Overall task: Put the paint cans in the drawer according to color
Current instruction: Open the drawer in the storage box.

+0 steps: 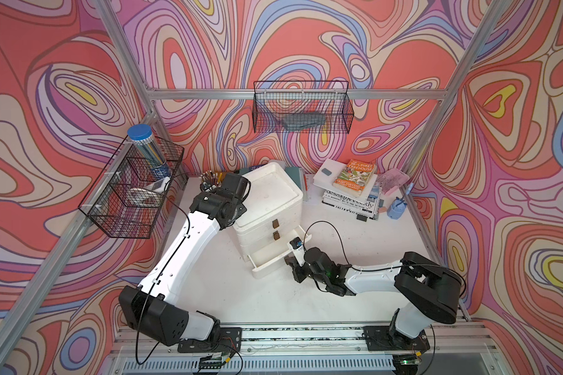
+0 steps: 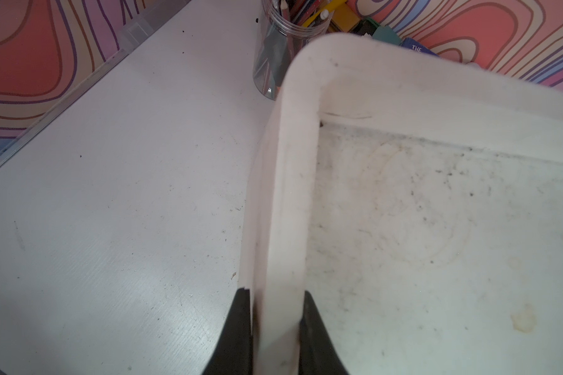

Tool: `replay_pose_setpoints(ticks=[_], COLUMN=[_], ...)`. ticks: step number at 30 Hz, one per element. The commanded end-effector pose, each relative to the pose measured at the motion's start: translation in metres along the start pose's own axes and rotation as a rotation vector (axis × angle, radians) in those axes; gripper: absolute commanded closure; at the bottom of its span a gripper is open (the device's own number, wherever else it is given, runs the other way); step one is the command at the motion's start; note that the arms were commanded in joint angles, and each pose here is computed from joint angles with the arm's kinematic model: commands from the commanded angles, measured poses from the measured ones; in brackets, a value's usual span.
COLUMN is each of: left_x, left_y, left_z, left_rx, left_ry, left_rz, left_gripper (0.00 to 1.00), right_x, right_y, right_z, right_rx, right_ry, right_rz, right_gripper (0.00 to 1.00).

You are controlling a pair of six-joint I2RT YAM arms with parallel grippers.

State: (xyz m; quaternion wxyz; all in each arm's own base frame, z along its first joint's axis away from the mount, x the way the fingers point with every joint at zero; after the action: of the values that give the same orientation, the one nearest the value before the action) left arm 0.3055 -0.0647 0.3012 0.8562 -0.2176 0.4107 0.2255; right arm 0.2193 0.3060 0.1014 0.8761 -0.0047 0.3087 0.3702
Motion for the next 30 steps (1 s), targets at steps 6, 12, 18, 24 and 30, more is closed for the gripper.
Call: replay_pose_setpoints(ticks=[6, 12, 18, 24, 30], left_x=[0.034, 0.036, 0.036, 0.037, 0.038], left_y=[-0.004, -0.005, -0.005, -0.005, -0.005], left_z=[-0.013, -0.013, -0.013, -0.014, -0.015], left_rx=[-0.171, -0.17, -0.169, -0.172, -0.173], left_ry=[0.07, 0.072, 0.073, 0.073, 0.078], left_rz=[0.061, 0.061, 0.061, 0.063, 0.065], left_gripper=[0.94, 0.93, 0.93, 0.93, 0.94], right_x=[-0.019, -0.031, -0.041, -0.055, -0.067], right_y=[0.009, 0.006, 0.003, 0.0, -0.003], right_z=[-0.012, -0.022, -0.027, -0.037, -0.048], right_rx=[0.009, 0.02, 0.037, 0.053, 0.085], right_ry=[0.042, 0.069, 0.089, 0.128, 0.171], right_rz=[0.05, 0.044, 0.041, 0.037, 0.033], right_gripper=[1.0, 1.0, 1.0, 1.0, 1.0])
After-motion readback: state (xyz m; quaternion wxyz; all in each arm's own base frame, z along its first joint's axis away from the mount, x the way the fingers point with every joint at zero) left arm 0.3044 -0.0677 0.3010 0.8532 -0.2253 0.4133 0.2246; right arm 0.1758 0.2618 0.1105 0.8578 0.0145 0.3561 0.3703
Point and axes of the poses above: each gripper's point midway between its finger pads, its own x axis out along the fingers, its own y axis along the line the jaws close on, z = x × y, the point moved 6 cm from there along -x, back along the fingers, and after that the axes turned 5 degrees about x, right-handed, at the moved point
